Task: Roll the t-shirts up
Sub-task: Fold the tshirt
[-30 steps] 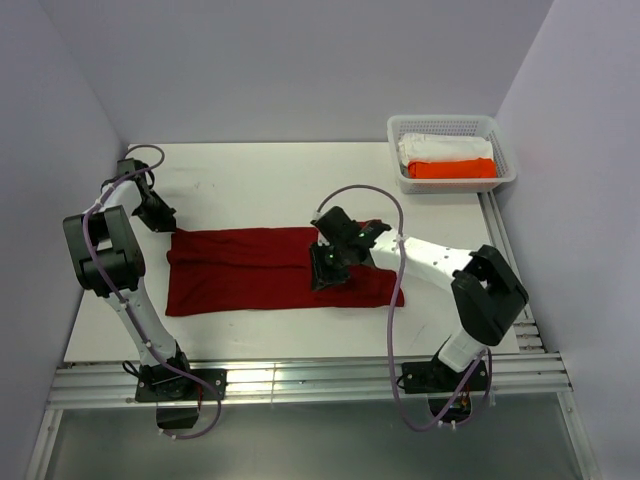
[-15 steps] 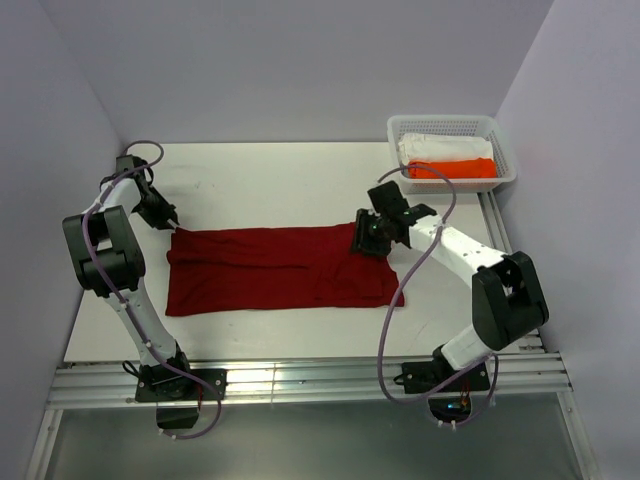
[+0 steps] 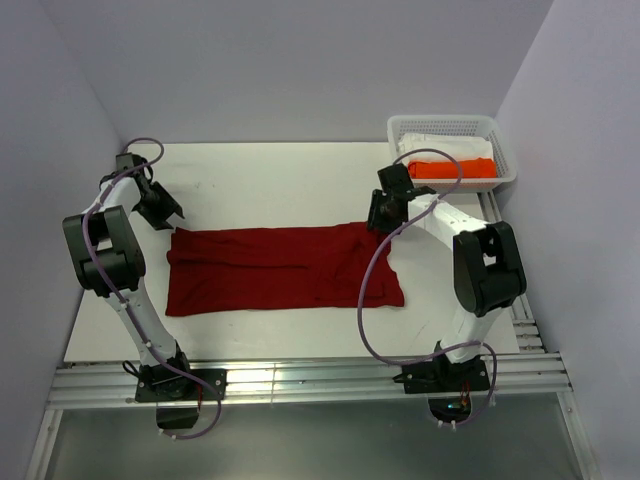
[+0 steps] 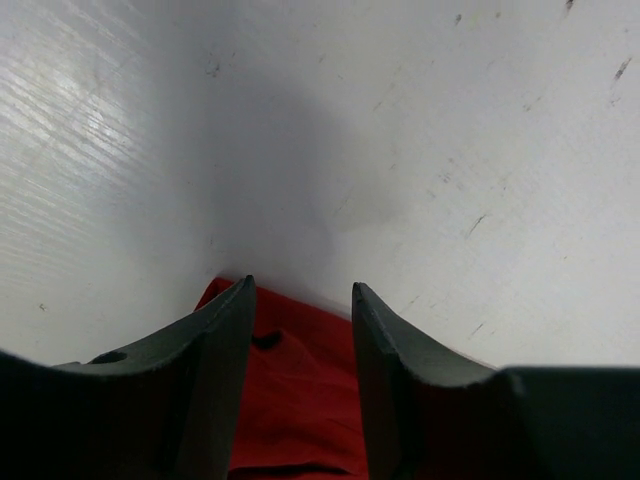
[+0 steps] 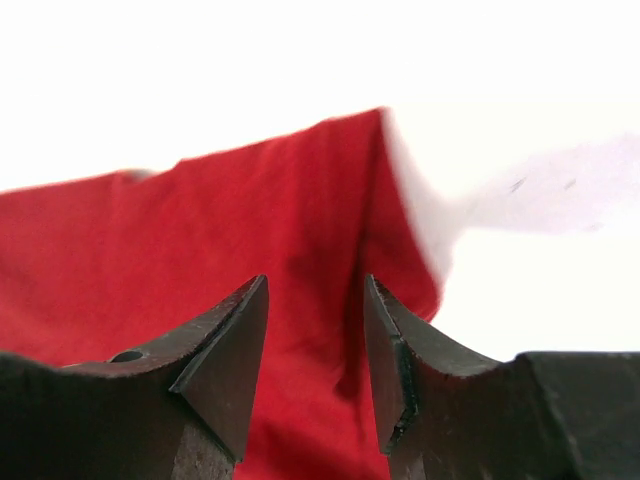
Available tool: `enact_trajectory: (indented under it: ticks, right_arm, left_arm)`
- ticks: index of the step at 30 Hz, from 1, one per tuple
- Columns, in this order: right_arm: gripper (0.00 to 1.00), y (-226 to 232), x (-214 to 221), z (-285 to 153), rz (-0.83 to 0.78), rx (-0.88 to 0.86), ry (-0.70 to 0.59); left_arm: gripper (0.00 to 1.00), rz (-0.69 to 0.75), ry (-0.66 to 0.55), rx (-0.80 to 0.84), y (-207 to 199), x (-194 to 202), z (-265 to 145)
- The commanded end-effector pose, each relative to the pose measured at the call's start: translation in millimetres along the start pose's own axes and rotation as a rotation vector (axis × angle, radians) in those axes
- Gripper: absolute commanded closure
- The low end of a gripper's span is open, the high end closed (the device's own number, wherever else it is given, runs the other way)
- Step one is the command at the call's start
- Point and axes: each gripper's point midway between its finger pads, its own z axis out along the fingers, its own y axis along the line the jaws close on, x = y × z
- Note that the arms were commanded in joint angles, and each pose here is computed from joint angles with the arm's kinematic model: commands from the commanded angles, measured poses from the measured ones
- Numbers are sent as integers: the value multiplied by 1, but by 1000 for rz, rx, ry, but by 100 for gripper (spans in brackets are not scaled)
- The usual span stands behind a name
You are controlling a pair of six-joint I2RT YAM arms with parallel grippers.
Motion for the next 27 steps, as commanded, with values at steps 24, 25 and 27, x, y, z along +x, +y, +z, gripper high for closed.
enact_trajectory:
  ticks: [24,25,27]
  right_arm:
    - [100,-8,-40,34,70,0,-58]
    - [100,-10,-41,34,80,3,-59]
    - [100,-24,-46,34,113,39,-79]
  left_arm:
    - [57,52,-34,41,-15,-18,-5]
    - [57,52,-32,39,-14,-17,-5]
    - [57,53,-30,40,-13,-15,-5]
